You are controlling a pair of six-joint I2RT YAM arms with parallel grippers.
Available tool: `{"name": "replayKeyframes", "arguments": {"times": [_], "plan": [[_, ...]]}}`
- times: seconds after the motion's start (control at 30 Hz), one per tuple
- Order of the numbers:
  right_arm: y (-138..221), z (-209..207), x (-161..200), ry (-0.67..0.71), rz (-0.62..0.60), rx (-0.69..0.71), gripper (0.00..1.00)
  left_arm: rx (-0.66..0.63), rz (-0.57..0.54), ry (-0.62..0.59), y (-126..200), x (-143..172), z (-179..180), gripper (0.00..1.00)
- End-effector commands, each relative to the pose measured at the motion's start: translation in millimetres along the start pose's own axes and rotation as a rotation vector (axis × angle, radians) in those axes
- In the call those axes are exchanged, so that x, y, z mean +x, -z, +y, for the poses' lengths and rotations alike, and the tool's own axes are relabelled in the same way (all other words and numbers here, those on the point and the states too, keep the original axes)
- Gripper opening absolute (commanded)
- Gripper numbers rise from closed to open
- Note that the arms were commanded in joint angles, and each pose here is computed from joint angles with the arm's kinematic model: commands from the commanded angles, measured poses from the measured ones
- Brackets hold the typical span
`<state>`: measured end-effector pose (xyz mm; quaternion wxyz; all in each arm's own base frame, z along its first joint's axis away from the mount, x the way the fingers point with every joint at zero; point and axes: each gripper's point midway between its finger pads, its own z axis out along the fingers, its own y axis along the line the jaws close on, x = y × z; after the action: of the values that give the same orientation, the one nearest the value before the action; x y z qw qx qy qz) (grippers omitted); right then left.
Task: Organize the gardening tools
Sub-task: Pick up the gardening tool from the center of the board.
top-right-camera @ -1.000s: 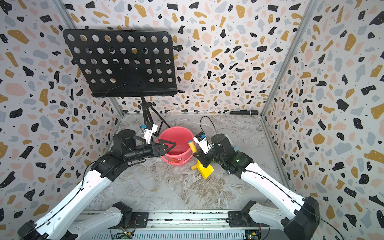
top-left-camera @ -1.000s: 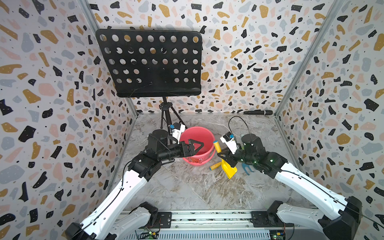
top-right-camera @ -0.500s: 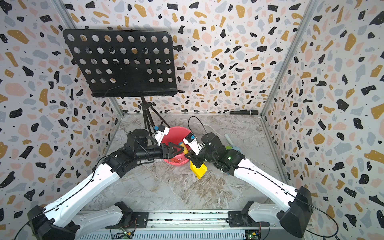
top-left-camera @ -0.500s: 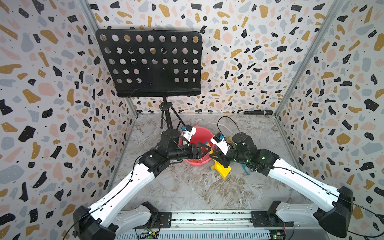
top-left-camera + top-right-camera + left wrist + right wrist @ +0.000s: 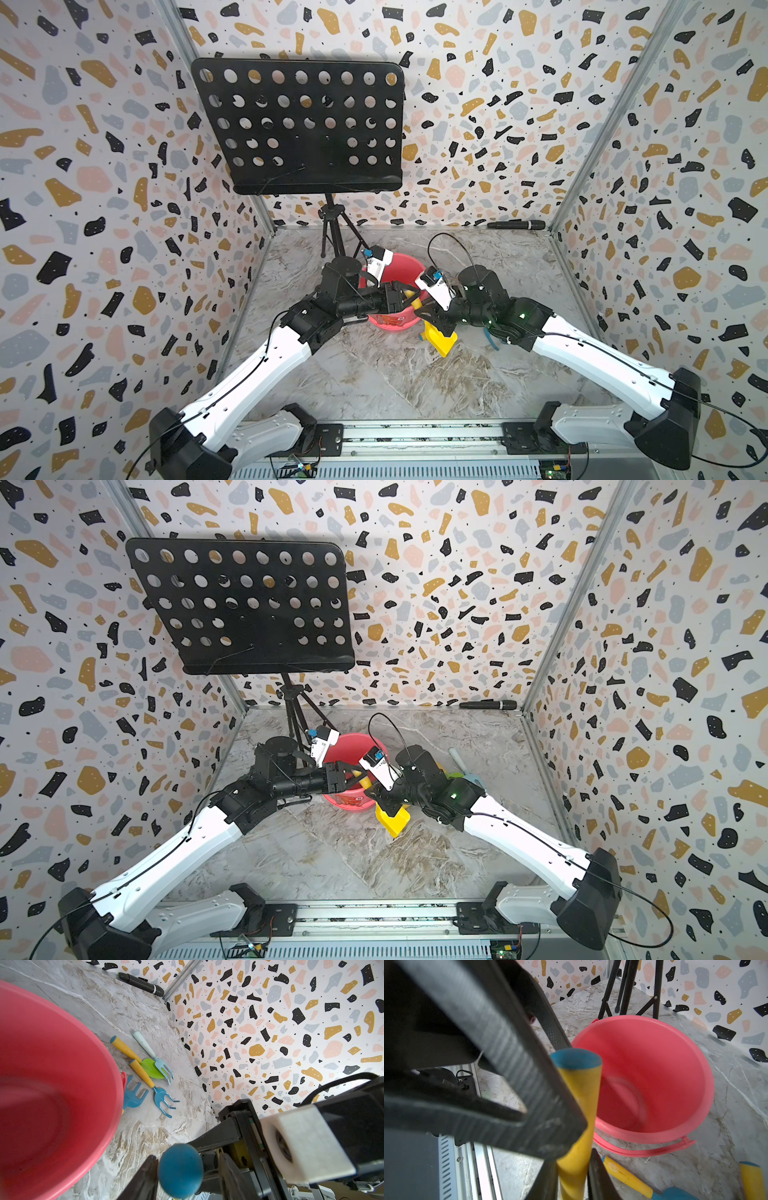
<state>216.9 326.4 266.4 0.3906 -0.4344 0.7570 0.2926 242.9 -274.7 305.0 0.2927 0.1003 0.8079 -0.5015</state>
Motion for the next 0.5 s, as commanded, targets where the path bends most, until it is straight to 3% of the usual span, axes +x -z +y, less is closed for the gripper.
{"name": "replayKeyframes", "arguments": {"times": [0.0, 0.27, 0.37, 0.47], "plan": [[8, 0, -17, 0.027, -0.032, 0.021, 0.0, 0.038, -0.033, -0.013, -3, -6, -6, 0.43], [7, -5, -19, 0.021, -0.036, 0.049, 0.0, 0.026, -0.051, 0.008, -2, -5, -1, 0.04], [7, -8, -19, 0.021, -0.03, 0.068, 0.02, 0.011, -0.073, 0.013, 1, -7, 1, 0.0], [8, -12, -17, 0.017, -0.018, 0.092, 0.2, -0.019, -0.11, 0.017, 5, -10, 7, 0.0]]}}
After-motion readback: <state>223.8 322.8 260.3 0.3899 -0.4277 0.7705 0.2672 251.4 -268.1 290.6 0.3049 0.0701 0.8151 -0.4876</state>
